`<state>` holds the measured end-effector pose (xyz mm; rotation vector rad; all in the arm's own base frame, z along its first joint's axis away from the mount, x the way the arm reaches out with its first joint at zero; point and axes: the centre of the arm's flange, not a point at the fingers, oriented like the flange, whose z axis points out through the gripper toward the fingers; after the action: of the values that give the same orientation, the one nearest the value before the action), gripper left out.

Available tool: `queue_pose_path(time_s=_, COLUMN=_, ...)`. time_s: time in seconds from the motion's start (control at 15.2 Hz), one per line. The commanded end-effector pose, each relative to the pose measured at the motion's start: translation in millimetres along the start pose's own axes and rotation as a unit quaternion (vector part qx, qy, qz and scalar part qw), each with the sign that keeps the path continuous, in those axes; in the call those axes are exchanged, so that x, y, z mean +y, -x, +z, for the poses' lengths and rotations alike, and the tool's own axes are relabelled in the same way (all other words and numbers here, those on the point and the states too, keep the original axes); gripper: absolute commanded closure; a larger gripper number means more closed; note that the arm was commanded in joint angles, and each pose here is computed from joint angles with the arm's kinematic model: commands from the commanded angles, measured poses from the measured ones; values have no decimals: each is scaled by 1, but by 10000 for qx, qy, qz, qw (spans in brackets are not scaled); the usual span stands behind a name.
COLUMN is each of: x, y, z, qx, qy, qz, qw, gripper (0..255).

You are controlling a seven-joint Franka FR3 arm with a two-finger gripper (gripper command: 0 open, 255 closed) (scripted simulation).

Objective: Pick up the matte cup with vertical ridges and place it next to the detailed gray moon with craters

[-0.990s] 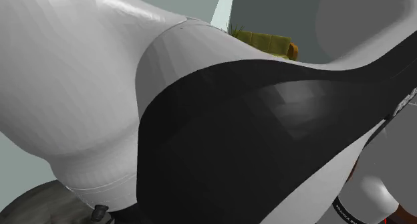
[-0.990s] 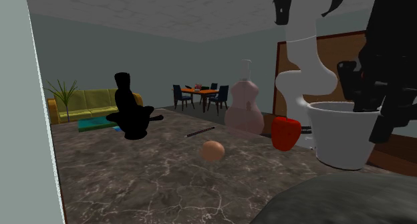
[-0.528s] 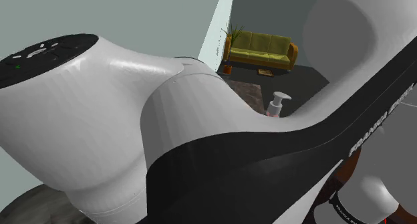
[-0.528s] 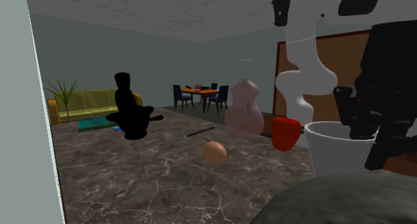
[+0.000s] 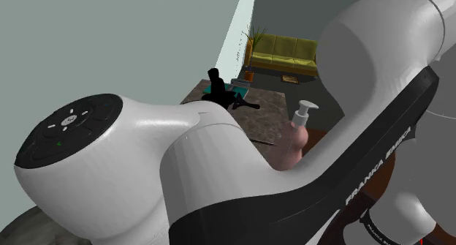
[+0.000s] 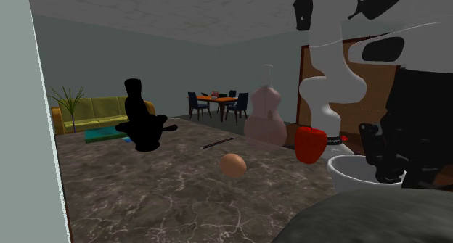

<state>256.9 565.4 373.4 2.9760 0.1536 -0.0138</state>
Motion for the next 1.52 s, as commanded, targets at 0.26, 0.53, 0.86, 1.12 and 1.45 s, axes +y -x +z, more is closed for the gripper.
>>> queue_pose_path(time_s=0.26, x=-2, y=-1, z=9, qx=2, qy=-3, qz=0, qw=10000, gripper=255)
queue_pose_path(time_s=0.53, x=-2, y=-1, z=9, qx=2, qy=-3, qz=0, qw=10000, gripper=0)
queue_pose_path(time_s=0.86, x=-2, y=-1, z=9, qx=2, qy=-3, qz=0, qw=10000, gripper=0)
queue_pose_path(time_s=1.12, x=-2, y=-1, z=-41, qx=2, qy=-3, qz=0, qw=10000, gripper=0)
queue_pose_path(time_s=1.45, x=-2, y=-1, z=-41, qx=2, qy=-3, qz=0, qw=10000, gripper=0)
